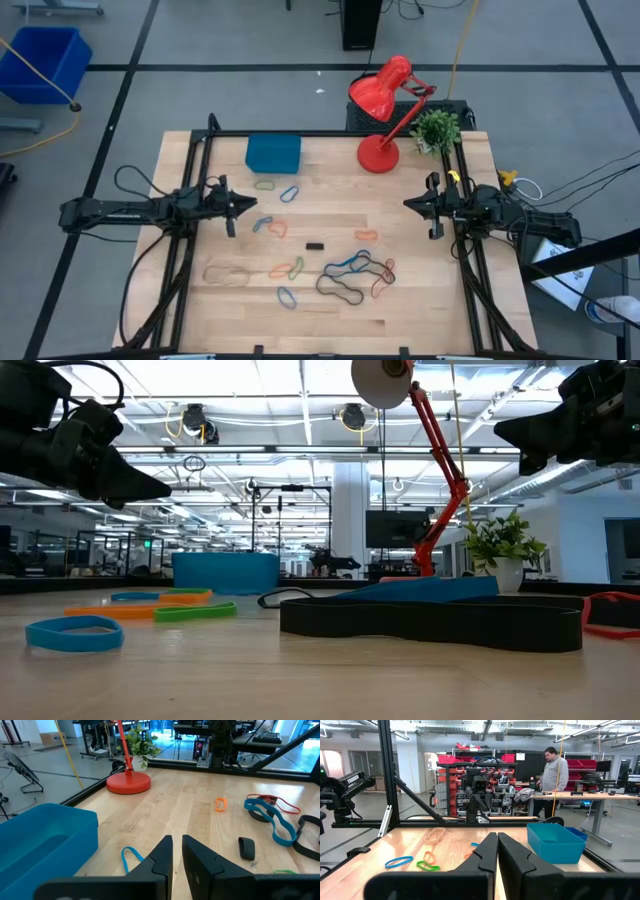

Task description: Pick and place rubber bands into bin

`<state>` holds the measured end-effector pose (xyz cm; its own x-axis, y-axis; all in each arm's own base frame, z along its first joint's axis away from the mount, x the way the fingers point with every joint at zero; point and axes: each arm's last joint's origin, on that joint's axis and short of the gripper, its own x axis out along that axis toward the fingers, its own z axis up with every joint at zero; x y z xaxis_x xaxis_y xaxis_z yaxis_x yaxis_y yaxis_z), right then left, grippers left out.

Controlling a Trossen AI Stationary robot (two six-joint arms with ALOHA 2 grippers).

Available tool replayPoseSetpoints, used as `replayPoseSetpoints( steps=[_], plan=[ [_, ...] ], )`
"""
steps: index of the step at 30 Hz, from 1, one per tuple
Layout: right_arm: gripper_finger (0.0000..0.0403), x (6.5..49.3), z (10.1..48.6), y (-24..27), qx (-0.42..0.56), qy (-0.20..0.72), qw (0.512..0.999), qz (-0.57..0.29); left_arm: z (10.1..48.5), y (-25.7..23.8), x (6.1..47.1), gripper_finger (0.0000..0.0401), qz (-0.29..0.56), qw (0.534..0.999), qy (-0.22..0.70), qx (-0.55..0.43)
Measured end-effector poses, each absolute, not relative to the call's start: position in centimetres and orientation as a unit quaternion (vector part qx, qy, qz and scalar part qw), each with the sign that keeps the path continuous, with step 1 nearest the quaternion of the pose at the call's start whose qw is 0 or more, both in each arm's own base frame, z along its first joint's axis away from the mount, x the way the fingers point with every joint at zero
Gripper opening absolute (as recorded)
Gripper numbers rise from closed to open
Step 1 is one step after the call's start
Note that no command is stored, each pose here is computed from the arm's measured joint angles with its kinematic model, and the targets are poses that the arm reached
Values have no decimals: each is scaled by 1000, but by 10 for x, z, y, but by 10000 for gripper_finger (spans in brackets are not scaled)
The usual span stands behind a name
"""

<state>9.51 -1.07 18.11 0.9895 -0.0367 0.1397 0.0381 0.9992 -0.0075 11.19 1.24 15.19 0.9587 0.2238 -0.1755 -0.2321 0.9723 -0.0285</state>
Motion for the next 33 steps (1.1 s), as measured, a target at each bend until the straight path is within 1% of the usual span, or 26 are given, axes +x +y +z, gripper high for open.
replayPoseSetpoints(
  steps=[5,11,19,23,28,30,33],
  plan=[
    [9,95,181,-11,5,-70,997,-18,152,12,112,47,115,989,86,-24],
    [9,95,181,-11,97,-73,992,-11,152,12,112,47,115,989,86,-24],
    [9,95,180,-11,103,-67,992,-11,152,13,112,47,122,989,86,-20],
    [9,95,180,-11,97,-67,993,-12,152,17,111,47,174,978,98,64],
    [9,95,180,-11,69,-67,995,-14,152,18,110,47,200,959,121,164],
    [9,95,180,-11,70,-67,995,-14,152,19,110,47,201,956,124,177],
    [9,95,180,-11,80,-67,994,-13,152,19,110,47,202,957,122,168]
  ],
)
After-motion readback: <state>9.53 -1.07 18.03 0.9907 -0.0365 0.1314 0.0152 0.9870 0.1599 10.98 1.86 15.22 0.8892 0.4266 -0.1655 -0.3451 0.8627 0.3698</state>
